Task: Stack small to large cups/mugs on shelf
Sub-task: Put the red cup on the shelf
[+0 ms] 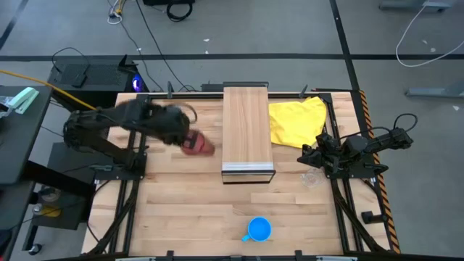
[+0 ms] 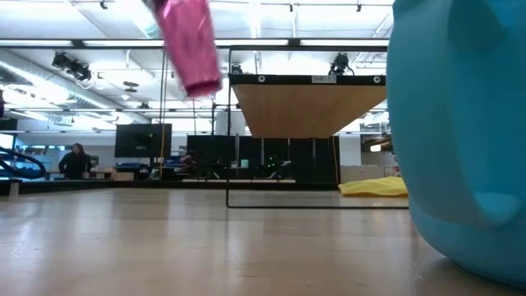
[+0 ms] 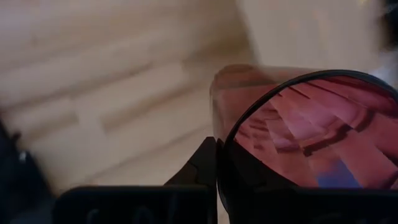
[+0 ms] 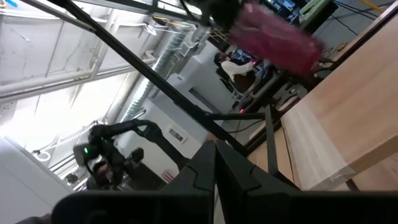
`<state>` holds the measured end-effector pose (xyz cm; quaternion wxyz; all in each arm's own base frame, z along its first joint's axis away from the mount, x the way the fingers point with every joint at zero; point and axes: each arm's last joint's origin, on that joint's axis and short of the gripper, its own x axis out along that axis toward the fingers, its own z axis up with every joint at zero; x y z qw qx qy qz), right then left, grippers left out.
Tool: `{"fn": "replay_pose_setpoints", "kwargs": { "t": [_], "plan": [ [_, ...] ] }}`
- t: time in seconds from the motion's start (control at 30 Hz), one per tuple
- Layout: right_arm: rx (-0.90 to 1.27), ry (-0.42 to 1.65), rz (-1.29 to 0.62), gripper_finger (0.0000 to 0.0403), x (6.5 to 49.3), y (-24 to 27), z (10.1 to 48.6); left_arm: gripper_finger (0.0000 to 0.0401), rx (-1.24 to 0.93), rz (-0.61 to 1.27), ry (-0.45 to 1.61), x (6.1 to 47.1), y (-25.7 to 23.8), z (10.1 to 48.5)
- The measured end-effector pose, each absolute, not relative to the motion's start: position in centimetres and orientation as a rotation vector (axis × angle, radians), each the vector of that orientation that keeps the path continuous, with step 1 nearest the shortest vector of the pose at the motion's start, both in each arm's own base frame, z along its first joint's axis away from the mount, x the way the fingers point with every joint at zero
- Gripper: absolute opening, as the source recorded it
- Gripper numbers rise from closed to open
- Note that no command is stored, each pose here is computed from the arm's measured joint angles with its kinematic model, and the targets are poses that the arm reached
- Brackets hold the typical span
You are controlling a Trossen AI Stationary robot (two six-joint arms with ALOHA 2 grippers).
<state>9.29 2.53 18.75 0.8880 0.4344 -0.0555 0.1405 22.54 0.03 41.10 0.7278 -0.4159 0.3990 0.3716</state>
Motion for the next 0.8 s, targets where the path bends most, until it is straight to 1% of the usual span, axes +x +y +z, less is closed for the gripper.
{"fn": "replay_pose_setpoints", "kwargs": {
  "t": [0.17, 0.27, 0.43, 0.6, 0.8],
  "plan": [
    [0.906, -0.121, 0.276, 0.0016, 9.3, 2.5, 18.7, 0.0012, -0.883, 0.799, 0.753, 21.7, 1.7, 44.2],
    [0.917, -0.136, 0.240, 0.0016, 9.3, 2.4, 18.7, 0.0012, -0.858, 0.793, 0.717, 21.8, 2.4, 45.2],
    [0.947, -0.159, 0.186, 0.0016, 9.3, 2.2, 18.7, 0.0012, -0.801, 0.727, 0.695, 24.0, 2.9, 46.0],
    [0.939, -0.187, 0.124, 0.0016, 9.4, 2.0, 18.7, 0.0012, -0.747, 0.655, 0.728, 26.9, 3.0, 46.2],
    [0.833, -0.189, 0.017, 0.0009, 9.1, 1.7, 19.8, 0.0012, -0.732, 0.572, 0.769, 29.9, 3.1, 46.0]
  ]
}}
